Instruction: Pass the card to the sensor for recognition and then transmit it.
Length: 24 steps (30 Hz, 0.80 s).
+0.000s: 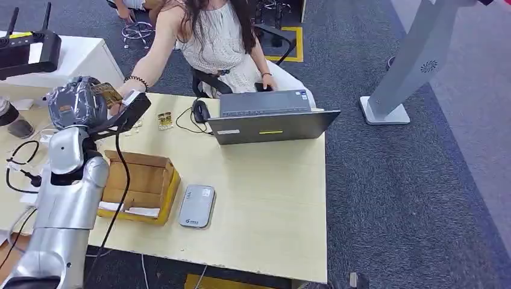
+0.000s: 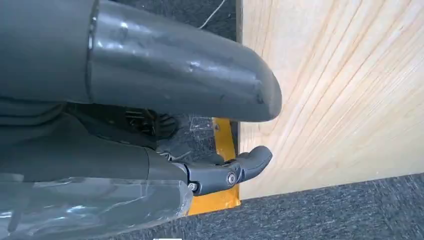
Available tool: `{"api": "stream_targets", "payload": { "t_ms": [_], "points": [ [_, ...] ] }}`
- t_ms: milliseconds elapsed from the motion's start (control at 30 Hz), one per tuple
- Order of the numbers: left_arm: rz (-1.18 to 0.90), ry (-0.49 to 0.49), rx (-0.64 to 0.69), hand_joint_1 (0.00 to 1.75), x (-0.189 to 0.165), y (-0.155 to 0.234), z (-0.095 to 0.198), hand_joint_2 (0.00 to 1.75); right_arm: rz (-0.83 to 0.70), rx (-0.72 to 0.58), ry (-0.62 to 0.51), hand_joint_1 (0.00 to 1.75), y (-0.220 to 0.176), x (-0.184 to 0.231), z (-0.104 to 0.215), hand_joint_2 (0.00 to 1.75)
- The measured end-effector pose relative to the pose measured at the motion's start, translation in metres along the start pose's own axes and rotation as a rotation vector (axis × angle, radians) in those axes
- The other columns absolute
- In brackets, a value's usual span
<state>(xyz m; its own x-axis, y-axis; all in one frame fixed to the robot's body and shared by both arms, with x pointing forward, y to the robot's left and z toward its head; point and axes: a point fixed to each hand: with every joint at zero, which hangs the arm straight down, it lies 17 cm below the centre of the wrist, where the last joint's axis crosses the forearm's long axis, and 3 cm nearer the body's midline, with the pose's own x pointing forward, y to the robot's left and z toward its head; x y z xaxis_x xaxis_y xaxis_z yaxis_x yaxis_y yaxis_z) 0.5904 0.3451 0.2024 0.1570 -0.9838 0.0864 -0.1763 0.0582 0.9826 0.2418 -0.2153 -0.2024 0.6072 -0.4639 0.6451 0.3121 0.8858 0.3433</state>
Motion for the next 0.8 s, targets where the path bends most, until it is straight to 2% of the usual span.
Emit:
{"api": "stream_targets", "payload": {
  "t_ms": [267, 500, 733, 800],
  "points": [
    [0.023, -0.038, 0.034, 0.0, 0.0, -0.003, 0.014, 1.75, -0.012, -0.006, -0.006, 0.0, -0.001, 0.001, 0.0, 0.0],
    [0.074, -0.098, 0.099, 0.0, 0.011, 0.018, 0.037, 1.75, -0.034, -0.011, -0.022, 0.0, -0.003, 0.001, 0.002, 0.0],
    [0.173, -0.197, 0.129, 0.0, 0.023, 0.017, 0.095, 1.75, -0.074, -0.038, -0.045, 0.0, -0.013, -0.001, 0.007, 0.0],
    [0.26, -0.234, 0.16, 0.0, 0.021, 0.019, 0.129, 1.75, -0.102, -0.06, -0.062, 0.0, -0.02, -0.001, 0.01, 0.0]
  ]
}}
